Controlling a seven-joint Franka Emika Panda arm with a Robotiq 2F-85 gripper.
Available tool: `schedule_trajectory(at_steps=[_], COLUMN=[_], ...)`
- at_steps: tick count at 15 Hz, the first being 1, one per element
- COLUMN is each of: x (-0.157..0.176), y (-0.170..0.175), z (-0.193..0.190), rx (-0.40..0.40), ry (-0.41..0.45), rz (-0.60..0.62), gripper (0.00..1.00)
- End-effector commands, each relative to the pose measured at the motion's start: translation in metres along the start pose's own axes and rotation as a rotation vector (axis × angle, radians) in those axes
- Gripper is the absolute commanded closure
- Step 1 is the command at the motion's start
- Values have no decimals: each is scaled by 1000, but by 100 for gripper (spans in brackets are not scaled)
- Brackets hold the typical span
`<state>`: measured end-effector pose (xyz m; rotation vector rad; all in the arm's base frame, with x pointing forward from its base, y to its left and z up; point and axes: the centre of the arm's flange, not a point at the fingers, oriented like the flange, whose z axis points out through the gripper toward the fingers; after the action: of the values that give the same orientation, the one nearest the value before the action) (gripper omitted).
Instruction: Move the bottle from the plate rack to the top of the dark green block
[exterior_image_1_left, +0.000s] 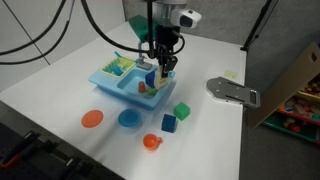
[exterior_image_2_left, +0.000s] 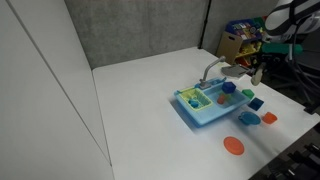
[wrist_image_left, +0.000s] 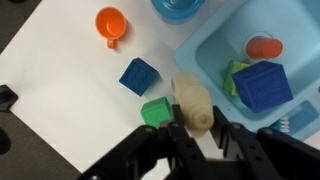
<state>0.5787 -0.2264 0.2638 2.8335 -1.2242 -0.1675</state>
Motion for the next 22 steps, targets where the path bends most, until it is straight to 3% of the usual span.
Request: schedule_trajectory(at_steps=[1,17,22], x=[7,84,101], y=[0,16,31], z=[1,42,68], rx=[10,77,61], ry=[4,28,22], rz=[6,141,178], gripper=[92,91,91])
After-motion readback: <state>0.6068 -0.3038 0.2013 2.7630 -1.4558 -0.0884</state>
